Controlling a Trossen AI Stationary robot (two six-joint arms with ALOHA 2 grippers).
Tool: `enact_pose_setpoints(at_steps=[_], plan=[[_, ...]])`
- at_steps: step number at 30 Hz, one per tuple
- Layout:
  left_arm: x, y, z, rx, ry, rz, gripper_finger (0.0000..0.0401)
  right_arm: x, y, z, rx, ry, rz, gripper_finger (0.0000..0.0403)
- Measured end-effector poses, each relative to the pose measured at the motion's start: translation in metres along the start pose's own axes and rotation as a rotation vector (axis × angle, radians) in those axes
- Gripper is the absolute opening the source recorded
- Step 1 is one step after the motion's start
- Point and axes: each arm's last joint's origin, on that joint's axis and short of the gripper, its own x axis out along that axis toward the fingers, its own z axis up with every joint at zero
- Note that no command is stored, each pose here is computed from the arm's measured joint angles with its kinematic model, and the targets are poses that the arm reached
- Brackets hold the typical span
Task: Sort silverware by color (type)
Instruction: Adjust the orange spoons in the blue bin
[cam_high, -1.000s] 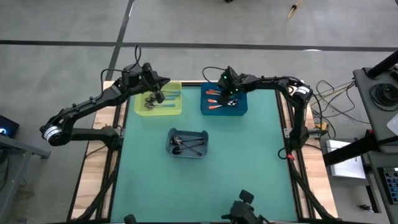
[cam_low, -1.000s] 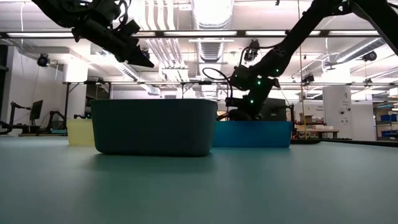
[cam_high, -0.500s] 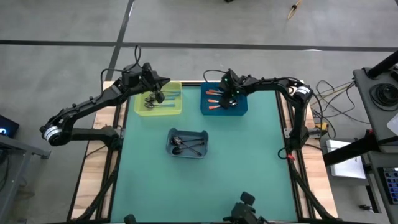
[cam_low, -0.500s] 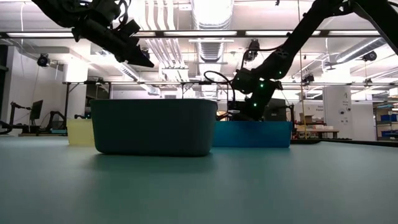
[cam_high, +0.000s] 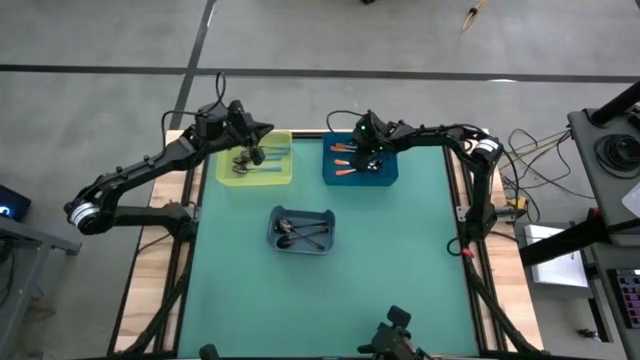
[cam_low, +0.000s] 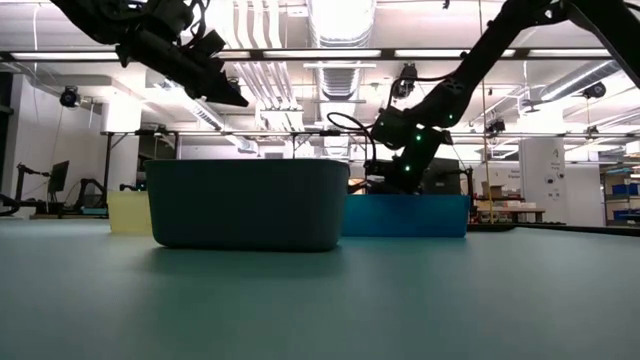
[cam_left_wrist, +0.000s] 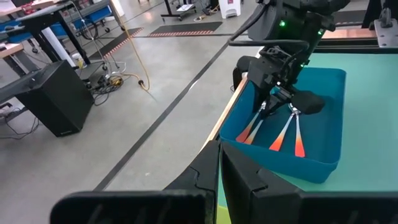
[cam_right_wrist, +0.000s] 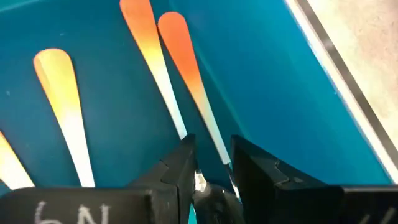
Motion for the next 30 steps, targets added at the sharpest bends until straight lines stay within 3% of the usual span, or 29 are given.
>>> enact_pose_setpoints(at_steps=[21,30], plan=[[0.000,0.000,0.000,0.000,0.001,0.000,0.0000,-0.006,0.003,-0.007,-0.121,0.096,0.032,0.0095],[0.000,0.000,0.000,0.000,0.001,0.000,0.0000,-0.014,0.002,-0.006,-0.114,0.093,0.027,0.0095]])
